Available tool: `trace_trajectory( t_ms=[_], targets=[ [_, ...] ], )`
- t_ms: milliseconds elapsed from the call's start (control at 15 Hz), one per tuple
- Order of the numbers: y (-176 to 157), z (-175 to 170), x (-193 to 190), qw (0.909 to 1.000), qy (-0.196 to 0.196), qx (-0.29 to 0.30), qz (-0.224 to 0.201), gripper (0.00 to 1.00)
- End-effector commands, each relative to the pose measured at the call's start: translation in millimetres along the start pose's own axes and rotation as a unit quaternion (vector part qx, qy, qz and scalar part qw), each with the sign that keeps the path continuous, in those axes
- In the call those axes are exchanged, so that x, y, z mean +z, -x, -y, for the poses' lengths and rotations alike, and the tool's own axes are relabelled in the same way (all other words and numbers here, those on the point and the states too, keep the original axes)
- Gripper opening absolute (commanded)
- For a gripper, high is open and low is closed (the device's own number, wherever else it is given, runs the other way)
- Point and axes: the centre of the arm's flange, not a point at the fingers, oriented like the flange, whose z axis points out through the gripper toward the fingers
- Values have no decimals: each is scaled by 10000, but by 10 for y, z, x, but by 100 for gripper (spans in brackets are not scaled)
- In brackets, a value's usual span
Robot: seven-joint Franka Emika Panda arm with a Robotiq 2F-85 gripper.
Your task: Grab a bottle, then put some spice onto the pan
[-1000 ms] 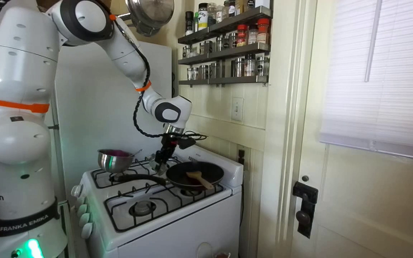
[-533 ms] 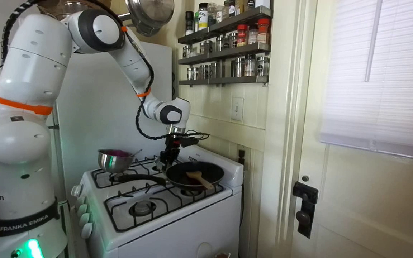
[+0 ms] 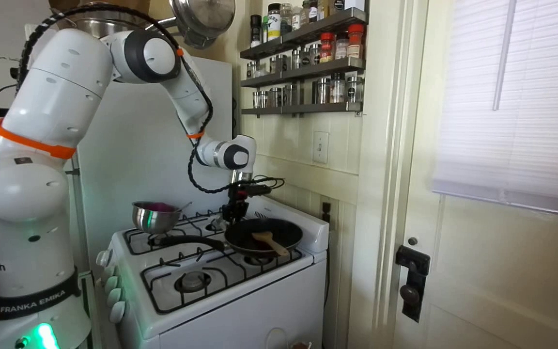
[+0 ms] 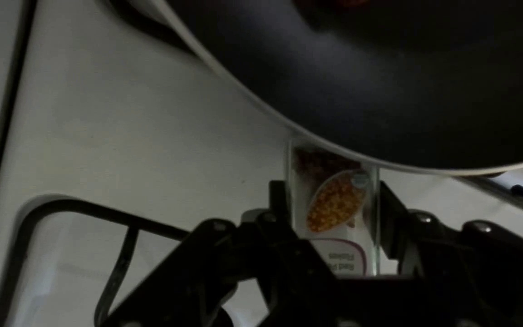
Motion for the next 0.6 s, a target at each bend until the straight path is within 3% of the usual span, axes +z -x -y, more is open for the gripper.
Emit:
trace_trajectory(
  t_ms=[0,267,400,533],
  targets=[
    [-93,-270,91,9993,-289,-42,222,23],
    [-185,-399,136,9972,-596,-64,440,23],
    [-217,-431,141,9961,-710,-62,513,73],
    [-242,-442,175,9957,-770,-51,517,77]
  ],
)
